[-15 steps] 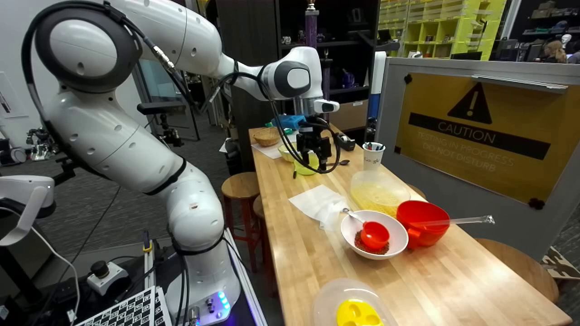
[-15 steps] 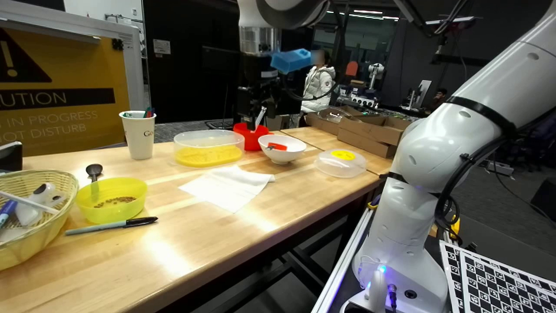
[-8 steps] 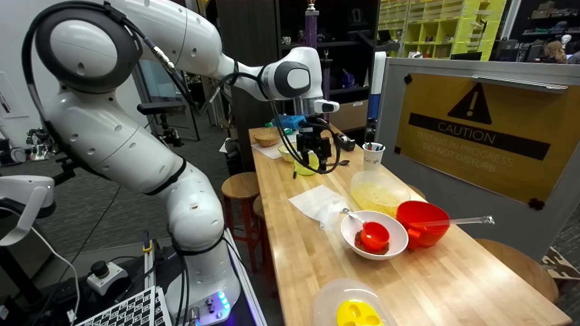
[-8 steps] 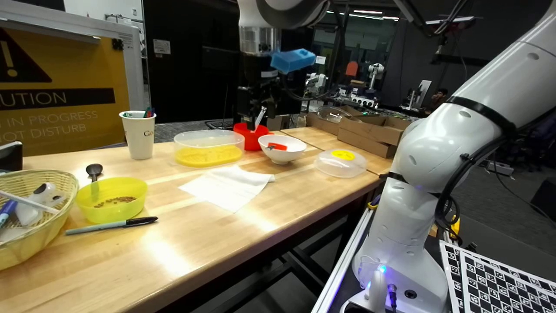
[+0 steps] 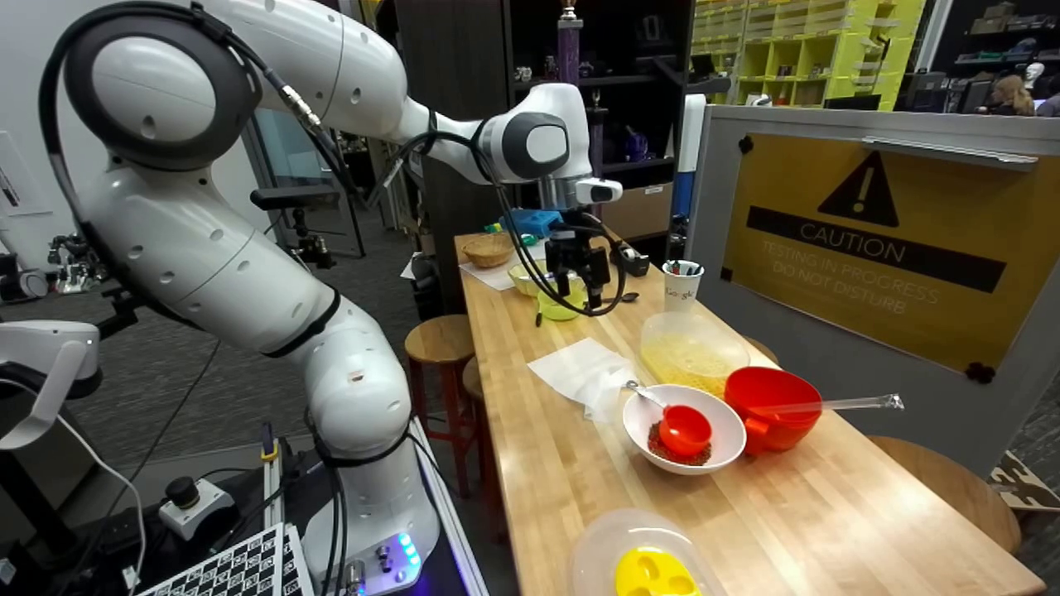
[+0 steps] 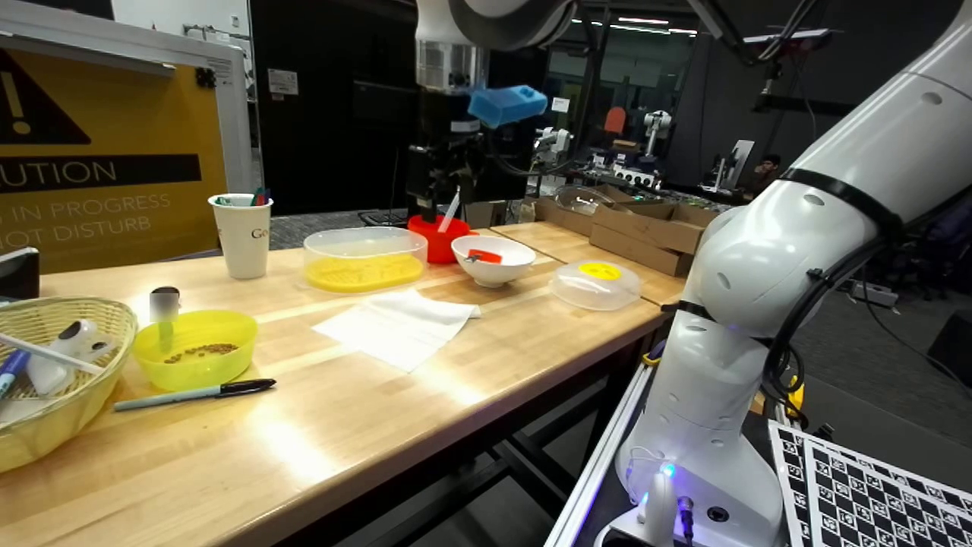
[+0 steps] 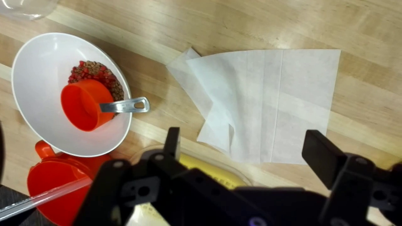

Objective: Fold the paper towel in half

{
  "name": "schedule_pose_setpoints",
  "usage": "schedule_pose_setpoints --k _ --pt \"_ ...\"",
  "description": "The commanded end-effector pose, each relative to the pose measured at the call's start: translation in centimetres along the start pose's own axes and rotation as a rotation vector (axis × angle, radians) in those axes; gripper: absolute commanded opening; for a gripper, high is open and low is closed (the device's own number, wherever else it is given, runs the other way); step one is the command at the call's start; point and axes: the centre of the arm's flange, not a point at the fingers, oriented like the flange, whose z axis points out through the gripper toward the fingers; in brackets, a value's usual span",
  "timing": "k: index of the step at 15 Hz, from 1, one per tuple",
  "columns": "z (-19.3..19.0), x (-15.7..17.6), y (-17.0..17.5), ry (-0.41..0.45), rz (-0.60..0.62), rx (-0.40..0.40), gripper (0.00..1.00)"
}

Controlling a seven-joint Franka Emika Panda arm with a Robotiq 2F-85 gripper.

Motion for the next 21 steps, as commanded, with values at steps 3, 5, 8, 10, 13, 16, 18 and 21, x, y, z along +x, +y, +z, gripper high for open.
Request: schedule_pose_setpoints --k 3,5,8,10,13,16,18,21 --pt "0.0 0.5 -1.0 0.02 -0.036 0.013 1.0" --pt "0.5 0.9 -1.2 0.0 -0.071 0.03 1.0" --pt "1.8 0.8 -0.9 -0.016 -0.086 0.032 1.0" --pt "2.4 0.8 -0.4 -0.029 -0.081 0.025 1.0" --pt "3.0 0.3 -0.2 -0.044 -0.064 0.034 1.0" --pt "3.8 -0.4 -1.2 -0.064 -0.075 0.056 1.0" --pt "4.8 -0.6 -2.5 -0.087 -0.082 0.074 1.0" --pt "6.3 -0.8 -4.3 -0.134 -0.06 0.109 1.0"
